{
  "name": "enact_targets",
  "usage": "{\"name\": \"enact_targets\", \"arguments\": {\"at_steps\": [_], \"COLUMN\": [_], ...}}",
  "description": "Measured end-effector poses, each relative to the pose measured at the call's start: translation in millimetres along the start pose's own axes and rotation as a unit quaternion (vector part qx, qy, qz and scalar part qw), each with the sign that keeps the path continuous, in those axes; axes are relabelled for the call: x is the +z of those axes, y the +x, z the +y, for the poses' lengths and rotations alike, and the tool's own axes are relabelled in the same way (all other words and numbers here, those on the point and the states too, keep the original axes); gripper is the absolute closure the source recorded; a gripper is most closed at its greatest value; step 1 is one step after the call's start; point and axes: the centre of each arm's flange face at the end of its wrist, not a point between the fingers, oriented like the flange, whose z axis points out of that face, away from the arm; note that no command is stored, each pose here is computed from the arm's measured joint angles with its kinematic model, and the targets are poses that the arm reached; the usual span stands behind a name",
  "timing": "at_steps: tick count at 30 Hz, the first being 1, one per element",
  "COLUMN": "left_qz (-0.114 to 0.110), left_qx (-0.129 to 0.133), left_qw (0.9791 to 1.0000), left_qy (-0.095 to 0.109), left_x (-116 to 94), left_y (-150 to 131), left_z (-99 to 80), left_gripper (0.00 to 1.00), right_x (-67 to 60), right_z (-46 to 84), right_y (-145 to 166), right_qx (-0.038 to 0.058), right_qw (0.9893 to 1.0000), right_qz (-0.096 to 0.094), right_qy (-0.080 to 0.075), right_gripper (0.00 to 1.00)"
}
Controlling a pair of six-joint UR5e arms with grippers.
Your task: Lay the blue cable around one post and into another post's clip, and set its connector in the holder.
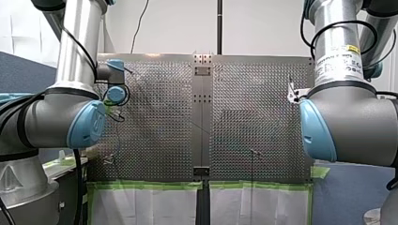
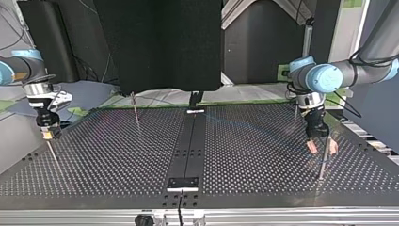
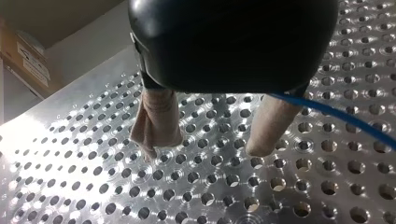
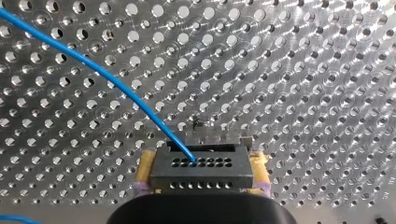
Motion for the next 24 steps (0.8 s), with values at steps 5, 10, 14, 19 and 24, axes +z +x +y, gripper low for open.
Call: {"name": "enact_targets", "arguments": {"at_steps": [5, 10, 14, 19, 24], "left_qz": [0.000, 0.000, 0.000, -0.001, -0.001], "left_qx": [0.000, 0.000, 0.000, 0.000, 0.001], "left_qw": [1.0000, 1.0000, 1.0000, 1.0000, 1.0000], "left_qy": [0.000, 0.001, 0.001, 0.000, 0.000], "left_x": [0.0, 0.1, 0.2, 0.2, 0.1], "left_y": [0.0, 0.0, -0.1, -0.1, -0.2], "left_z": [0.0, -0.1, -0.2, -0.1, 0.0], "left_gripper": [0.00, 0.00, 0.00, 0.00, 0.00], "right_x": [0.9, 2.5, 3.0, 3.0, 2.7], "right_z": [0.1, -1.0, -1.6, -1.8, -1.2], "right_y": [1.1, 3.5, 4.0, 4.3, 4.4], "right_qx": [-0.0016, -0.0048, -0.0063, -0.0079, -0.0075], "right_qw": [1.0000, 0.9999, 0.9999, 0.9999, 0.9999], "right_qz": [0.002, 0.005, 0.005, 0.004, 0.004], "right_qy": [0.003, 0.009, 0.011, 0.011, 0.011], "right_gripper": [1.00, 1.00, 1.00, 1.00, 1.00]}}
